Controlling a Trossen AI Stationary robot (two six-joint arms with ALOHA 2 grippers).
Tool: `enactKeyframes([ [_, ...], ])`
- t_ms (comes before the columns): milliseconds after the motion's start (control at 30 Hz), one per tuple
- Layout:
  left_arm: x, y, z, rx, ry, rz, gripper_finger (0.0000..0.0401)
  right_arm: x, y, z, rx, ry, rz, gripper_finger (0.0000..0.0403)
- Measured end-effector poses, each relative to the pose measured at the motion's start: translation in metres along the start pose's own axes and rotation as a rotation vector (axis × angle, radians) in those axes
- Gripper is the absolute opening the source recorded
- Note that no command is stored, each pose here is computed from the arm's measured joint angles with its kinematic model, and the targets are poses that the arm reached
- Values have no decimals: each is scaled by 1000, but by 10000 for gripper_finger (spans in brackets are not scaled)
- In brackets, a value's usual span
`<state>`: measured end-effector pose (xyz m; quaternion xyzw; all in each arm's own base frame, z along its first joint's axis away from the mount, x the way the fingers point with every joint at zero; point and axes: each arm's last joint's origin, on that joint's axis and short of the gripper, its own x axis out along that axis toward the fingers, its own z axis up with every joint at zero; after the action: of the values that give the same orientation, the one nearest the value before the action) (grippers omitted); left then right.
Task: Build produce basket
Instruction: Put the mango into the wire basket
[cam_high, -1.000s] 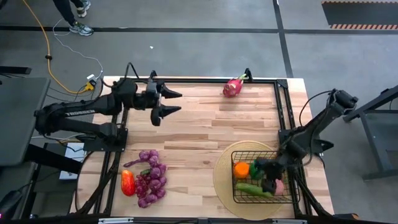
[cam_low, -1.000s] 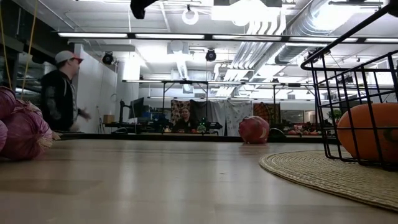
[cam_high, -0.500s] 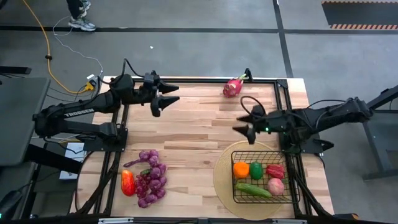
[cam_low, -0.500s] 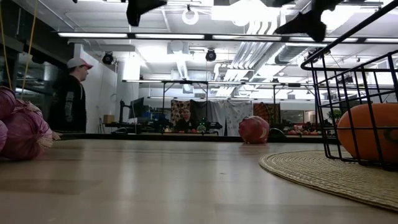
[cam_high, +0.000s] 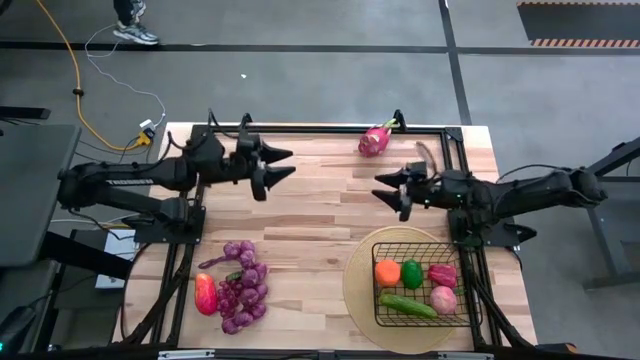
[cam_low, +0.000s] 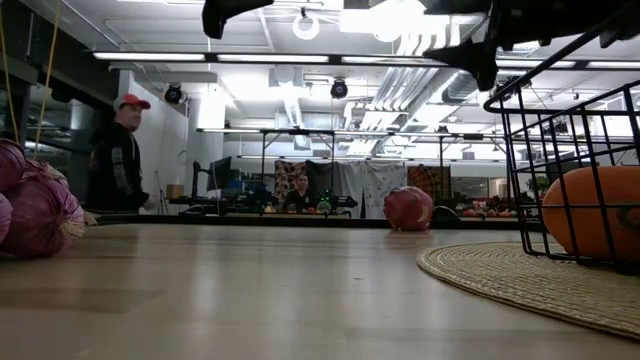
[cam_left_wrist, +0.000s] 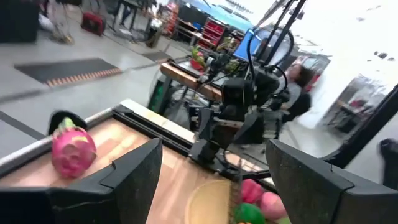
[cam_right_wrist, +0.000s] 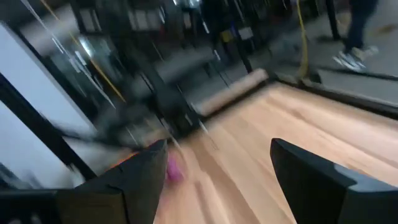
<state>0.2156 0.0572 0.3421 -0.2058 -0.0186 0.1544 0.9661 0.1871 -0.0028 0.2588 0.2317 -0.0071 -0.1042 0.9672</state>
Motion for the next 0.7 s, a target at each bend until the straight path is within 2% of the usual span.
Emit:
enactKeyframes([
  [100, 6, -12, -7, 82, -34, 30, 278, -1, 2, 4, 17, -89, 45, 275],
  [333, 21, -21, -19, 163, -11, -56, 278, -1, 6, 12, -170, -132, 44, 275],
  [467, 24, -21, -23, 162, 28, -86, 278, -1, 6, 12, -239, -133, 38, 275],
  [700, 23, -19, -27, 168, 72, -72, 278, -1, 6, 12, -242, -131, 37, 275],
])
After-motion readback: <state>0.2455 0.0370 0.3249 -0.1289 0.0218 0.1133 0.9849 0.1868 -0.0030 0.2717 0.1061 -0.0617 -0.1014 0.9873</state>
